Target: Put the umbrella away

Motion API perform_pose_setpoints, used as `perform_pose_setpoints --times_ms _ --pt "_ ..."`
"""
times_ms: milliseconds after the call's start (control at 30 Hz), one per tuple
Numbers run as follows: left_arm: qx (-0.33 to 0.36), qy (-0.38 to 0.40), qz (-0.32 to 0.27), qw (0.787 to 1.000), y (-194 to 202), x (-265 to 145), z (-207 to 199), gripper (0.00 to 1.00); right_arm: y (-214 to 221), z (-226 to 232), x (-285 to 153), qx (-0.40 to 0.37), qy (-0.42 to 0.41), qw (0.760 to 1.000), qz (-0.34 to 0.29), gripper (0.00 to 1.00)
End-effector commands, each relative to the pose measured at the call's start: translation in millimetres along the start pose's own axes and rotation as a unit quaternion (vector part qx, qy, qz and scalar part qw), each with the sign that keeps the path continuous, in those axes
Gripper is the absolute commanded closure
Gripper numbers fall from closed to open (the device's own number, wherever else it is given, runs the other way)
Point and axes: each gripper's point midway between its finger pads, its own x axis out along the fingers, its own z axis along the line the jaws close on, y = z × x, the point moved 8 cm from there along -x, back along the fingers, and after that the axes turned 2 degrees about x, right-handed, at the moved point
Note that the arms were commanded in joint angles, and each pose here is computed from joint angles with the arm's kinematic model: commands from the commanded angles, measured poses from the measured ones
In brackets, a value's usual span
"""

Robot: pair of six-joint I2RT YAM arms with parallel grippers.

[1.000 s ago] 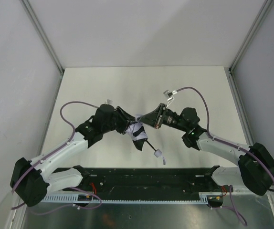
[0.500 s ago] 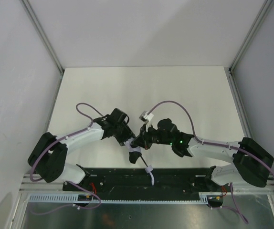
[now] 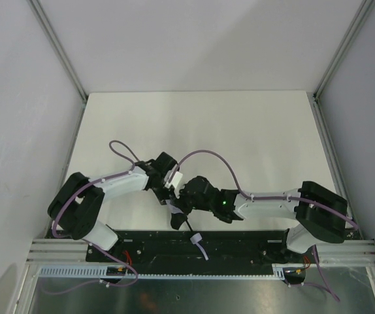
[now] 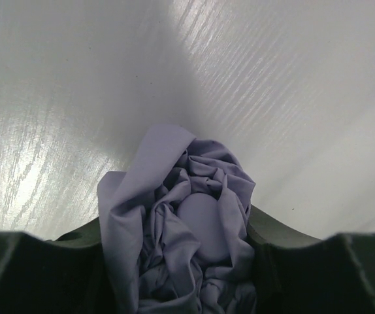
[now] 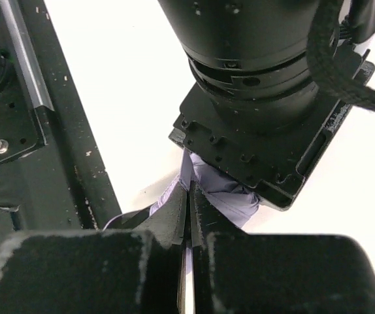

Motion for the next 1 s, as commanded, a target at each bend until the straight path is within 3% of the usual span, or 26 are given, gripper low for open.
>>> perform_pose_setpoints --times_ms 0,267,667,967 --pt "0.005 0.016 -0.071 0.997 -18 3 -13 1.0 -52 14 7 -0.059 0.003 0.994 -0.088 1.0" --pt "0.019 0.024 -0.066 0.997 -24 4 -15 1.0 -18 20 15 -0.061 -0.072 0.995 0.013 1.0" --pt "0.03 0.023 -0.07 0.997 -30 7 -8 1.0 3 10 20 0.007 -0.124 0.99 0.066 1.0" --pt "0.038 0.039 -0.084 0.995 -38 4 -7 1.0 26 -1 28 0.051 -0.171 0.978 0.109 0.95"
